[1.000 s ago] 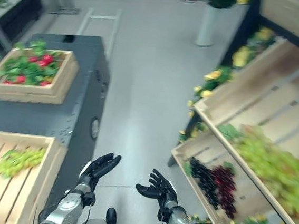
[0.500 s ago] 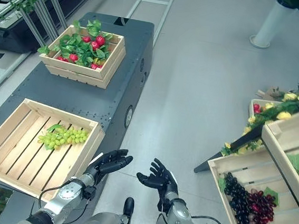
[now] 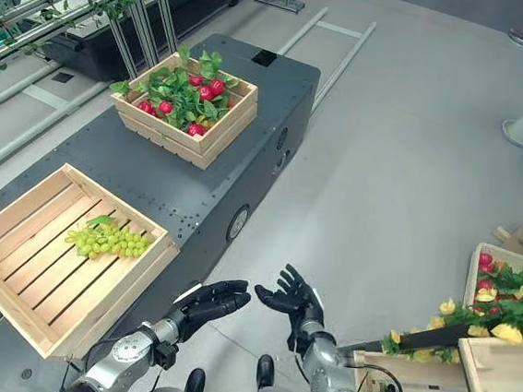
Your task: Pick up the fruits from the basket on one side to the basket on the other side
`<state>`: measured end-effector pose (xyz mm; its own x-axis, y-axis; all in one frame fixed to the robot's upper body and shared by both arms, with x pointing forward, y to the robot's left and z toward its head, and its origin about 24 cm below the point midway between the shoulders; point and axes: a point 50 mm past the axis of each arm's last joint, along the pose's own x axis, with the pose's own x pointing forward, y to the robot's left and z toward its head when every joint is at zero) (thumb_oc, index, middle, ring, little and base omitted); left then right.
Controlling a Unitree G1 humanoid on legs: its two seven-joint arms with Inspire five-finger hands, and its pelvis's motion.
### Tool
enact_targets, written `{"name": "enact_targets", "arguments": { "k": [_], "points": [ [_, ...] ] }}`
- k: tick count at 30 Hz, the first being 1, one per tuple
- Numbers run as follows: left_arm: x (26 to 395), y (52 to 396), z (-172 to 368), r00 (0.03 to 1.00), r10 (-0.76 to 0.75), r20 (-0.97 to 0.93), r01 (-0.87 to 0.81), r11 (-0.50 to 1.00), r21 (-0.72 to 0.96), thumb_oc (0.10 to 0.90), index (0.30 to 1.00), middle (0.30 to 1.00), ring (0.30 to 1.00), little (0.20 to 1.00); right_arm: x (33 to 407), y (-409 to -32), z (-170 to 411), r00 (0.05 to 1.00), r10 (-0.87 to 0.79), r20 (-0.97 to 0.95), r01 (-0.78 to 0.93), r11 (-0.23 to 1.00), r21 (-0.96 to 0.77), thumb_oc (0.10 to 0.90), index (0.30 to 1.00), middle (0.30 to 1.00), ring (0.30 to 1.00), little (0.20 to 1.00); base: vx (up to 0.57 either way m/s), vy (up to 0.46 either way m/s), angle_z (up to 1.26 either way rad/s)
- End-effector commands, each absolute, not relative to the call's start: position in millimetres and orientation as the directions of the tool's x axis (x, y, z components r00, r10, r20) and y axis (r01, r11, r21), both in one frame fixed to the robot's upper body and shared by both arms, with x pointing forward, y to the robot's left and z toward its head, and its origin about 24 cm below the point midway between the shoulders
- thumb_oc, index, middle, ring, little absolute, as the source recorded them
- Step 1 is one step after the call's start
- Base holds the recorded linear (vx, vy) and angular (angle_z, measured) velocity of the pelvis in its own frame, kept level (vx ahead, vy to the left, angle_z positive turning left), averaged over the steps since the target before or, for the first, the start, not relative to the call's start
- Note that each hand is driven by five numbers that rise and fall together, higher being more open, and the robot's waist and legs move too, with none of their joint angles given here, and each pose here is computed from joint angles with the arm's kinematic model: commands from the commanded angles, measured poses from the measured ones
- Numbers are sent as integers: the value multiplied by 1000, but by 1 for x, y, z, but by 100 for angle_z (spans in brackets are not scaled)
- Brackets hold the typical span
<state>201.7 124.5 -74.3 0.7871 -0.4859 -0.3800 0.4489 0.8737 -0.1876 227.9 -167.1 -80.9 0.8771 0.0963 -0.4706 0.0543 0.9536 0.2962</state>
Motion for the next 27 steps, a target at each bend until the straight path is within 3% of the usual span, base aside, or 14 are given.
{"name": "enact_targets", "arguments": {
  "k": [1, 9, 27],
  "points": [
    [226, 114, -44, 853, -487, -187, 465, 873, -149, 800, 900, 900, 900, 900, 228, -148, -74, 894, 188, -406, -43, 939, 340, 800, 900, 900, 900, 900, 16, -47, 27],
    [238, 99, -31, 841, -517, -160, 511, 856, -77, 800, 900, 900, 900, 900, 222, -160, -78, 907, 59, -416, 98, 933, 348, 800, 900, 900, 900, 900, -22, 30, 103],
    [248, 111, -15, 854, -509, -105, 515, 856, 39, 800, 900, 900, 900, 900, 216, -148, -78, 923, 50, -381, 113, 912, 394, 800, 900, 900, 900, 900, 2, 62, 2]
  ]
}}
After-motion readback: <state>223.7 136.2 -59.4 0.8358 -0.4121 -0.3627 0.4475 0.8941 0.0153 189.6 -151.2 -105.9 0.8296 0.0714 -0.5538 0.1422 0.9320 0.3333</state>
